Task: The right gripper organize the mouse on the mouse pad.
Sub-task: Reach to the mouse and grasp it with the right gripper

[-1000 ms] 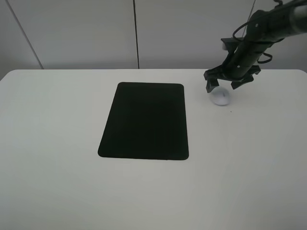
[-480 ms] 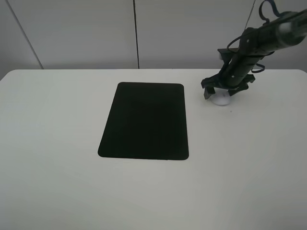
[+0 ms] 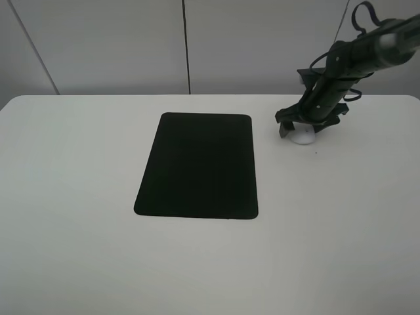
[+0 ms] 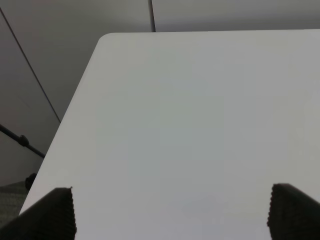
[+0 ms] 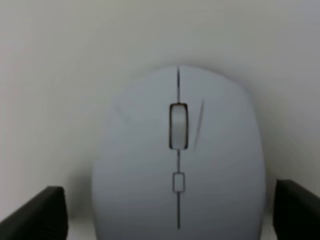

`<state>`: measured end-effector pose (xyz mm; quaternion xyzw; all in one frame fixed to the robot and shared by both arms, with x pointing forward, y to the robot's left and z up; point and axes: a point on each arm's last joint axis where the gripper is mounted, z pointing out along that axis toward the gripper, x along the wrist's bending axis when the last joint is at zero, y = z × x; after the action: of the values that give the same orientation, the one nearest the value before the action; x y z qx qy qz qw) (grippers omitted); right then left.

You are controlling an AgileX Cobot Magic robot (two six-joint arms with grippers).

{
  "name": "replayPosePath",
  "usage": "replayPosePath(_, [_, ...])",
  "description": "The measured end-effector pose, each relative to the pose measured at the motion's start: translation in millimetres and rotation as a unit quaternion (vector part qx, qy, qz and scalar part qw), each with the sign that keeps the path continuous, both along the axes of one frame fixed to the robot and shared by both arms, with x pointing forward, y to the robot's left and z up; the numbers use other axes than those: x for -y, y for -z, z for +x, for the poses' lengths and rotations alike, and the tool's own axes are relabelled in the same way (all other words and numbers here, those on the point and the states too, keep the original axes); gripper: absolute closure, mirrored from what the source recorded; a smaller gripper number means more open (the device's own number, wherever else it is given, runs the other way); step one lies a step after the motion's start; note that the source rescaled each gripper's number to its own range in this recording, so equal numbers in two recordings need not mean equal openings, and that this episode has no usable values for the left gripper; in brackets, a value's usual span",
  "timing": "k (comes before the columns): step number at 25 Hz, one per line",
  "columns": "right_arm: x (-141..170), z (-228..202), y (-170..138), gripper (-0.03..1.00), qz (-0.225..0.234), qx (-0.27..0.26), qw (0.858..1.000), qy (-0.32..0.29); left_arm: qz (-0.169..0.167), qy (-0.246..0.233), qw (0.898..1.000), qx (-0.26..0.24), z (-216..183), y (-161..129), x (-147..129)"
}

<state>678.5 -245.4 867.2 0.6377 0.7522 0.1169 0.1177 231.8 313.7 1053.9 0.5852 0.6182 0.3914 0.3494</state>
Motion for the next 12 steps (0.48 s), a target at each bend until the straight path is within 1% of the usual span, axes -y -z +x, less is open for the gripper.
replayPosePath(10, [-1.6, 1.2, 6.0, 0.0, -0.004, 0.004, 1.0, 0.002, 0.0, 0.0, 1.0, 0.0, 0.0, 0.0, 0.0])
replayPosePath(11, [-2.6, 1.3, 6.3, 0.01, -0.003, 0.005, 1.0, 0.001, 0.0, 0.0, 1.0, 0.0, 0.0, 0.0, 0.0])
replayPosePath(12, [-3.7, 1.2, 6.3, 0.08, -0.003, 0.005, 1.0, 0.0, 0.0, 0.0, 1.0, 0.0, 0.0, 0.0, 0.0])
